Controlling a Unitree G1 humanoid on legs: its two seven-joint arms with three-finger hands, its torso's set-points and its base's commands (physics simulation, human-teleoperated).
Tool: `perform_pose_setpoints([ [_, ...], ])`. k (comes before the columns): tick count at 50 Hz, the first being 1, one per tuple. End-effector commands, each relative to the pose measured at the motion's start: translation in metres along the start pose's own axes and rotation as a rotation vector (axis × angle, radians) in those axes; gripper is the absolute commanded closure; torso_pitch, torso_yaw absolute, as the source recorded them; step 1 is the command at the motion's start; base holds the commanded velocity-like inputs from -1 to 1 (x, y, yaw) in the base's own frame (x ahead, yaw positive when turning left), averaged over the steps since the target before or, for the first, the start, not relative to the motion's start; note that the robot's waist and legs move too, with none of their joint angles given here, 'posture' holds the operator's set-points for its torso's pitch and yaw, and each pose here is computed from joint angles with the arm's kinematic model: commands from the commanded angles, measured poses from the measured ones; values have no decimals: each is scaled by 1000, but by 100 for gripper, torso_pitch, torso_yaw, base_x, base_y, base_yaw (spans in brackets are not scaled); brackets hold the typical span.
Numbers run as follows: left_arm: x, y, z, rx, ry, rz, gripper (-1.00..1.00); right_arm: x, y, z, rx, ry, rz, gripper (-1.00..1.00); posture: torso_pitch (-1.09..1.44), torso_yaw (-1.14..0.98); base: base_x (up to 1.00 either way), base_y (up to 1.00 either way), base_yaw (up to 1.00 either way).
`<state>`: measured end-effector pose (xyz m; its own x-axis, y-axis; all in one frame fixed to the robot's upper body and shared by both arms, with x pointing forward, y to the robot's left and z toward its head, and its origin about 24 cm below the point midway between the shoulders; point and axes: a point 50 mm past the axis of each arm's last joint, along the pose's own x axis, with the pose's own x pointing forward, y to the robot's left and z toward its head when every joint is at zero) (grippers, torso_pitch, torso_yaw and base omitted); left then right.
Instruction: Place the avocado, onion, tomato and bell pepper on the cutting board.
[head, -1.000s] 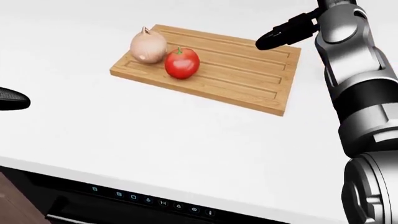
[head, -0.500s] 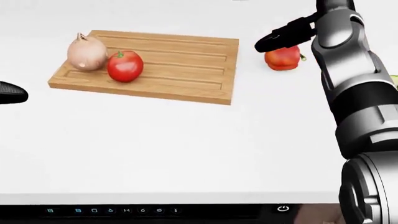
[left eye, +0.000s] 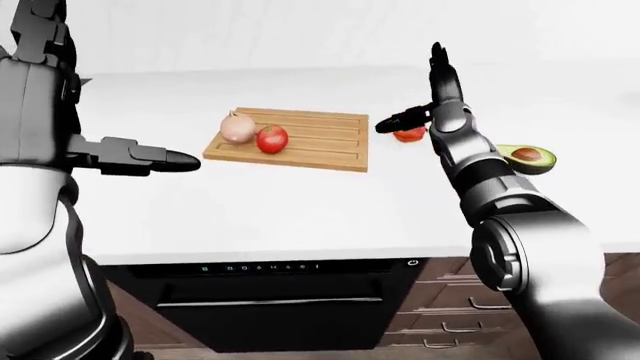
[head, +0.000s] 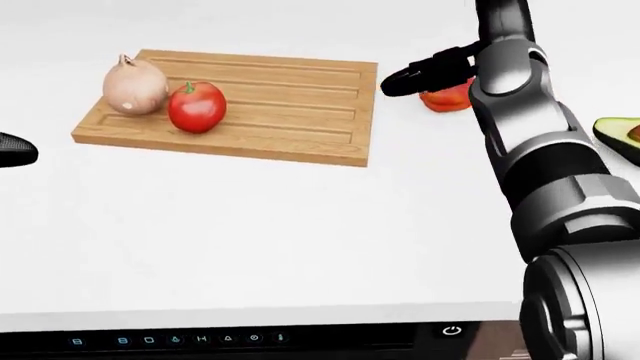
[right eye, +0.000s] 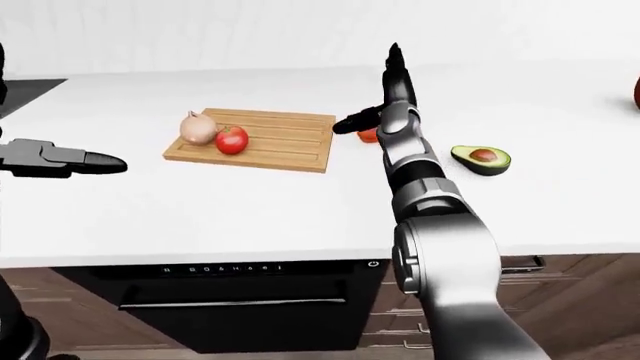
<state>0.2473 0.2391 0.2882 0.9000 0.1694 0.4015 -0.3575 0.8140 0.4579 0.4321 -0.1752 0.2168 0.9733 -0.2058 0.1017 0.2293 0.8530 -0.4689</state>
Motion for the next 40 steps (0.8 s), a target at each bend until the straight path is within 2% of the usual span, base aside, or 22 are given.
perform_pose_setpoints([
  [1,-1,7,12,14,-60,38,-100,3,-16,23,12,-94,-82,-100,0,3,0,0,0],
  [5,0,9,14,16,-64,40,-100,3,-21,14,24,-58,-121,-100,0,3,0,0,0],
  [14,1,10,19,26,-75,34,-100,3,-21,9,26,-18,-121,-100,0,3,0,0,0],
  [26,-2,9,16,27,-79,23,-100,3,-18,10,63,-11,-120,-100,3,3,0,0,0],
  [32,-1,7,14,34,-71,20,-100,3,-19,16,91,-37,-132,-100,5,3,0,0,0],
  [40,-1,7,15,37,-72,12,-100,3,-19,17,87,-33,-127,-100,10,3,0,0,0],
])
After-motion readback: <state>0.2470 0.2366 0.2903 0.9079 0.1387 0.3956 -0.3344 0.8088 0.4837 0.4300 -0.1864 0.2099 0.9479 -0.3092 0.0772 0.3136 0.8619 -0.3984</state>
